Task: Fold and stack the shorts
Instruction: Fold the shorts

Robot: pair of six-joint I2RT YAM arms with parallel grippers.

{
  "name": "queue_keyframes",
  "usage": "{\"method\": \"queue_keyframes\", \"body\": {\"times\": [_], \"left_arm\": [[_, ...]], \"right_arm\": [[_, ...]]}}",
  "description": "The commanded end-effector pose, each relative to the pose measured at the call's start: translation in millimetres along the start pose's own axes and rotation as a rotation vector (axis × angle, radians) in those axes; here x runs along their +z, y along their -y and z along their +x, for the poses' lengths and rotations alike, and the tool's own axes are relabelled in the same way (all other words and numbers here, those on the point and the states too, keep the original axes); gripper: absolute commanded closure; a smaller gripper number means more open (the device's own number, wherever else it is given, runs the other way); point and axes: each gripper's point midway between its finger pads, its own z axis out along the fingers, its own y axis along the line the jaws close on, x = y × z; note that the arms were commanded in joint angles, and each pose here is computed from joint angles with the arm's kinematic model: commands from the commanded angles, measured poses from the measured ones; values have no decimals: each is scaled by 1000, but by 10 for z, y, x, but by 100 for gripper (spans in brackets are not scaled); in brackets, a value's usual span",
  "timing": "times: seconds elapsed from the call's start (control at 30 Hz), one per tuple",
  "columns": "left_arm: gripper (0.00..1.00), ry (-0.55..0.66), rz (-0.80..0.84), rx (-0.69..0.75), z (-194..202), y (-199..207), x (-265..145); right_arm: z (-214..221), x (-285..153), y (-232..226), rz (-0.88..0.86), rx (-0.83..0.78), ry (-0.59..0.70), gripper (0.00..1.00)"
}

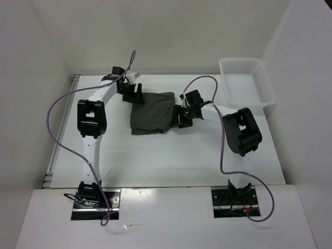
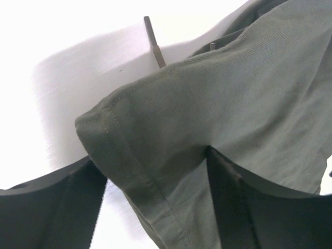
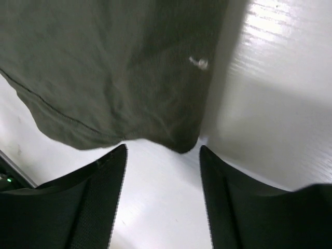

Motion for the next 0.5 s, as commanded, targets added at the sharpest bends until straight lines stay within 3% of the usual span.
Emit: {"method": "queue_keyframes", "body": {"times": [0.0,0.03,0.13,0.2,0.27,0.3,0.47], "left_arm": [[22,-3,19,-14,37,-13,75],[24,-3,19,-14,37,-13,75],[29,-3,32,-24,35,13,74],[38,-2,41,-24,34,29,74],[47,-10,41,-29,65,11,106],[58,-10,41,-38,65,14,106],[79,-6,37,-54,74,-35,99]], "right_arm": [[-213,47,-112,-43,26,47,38],[-221,49,-99,-33,36,51,41],[-251,71,-65,-15,37,60,63],[-244,107,-4,11,52,61,85],[-255,109,20,25,53,68,97],[-225,78,36,36,56,65,100],[112,-66,91,47,57,8,100]]}}
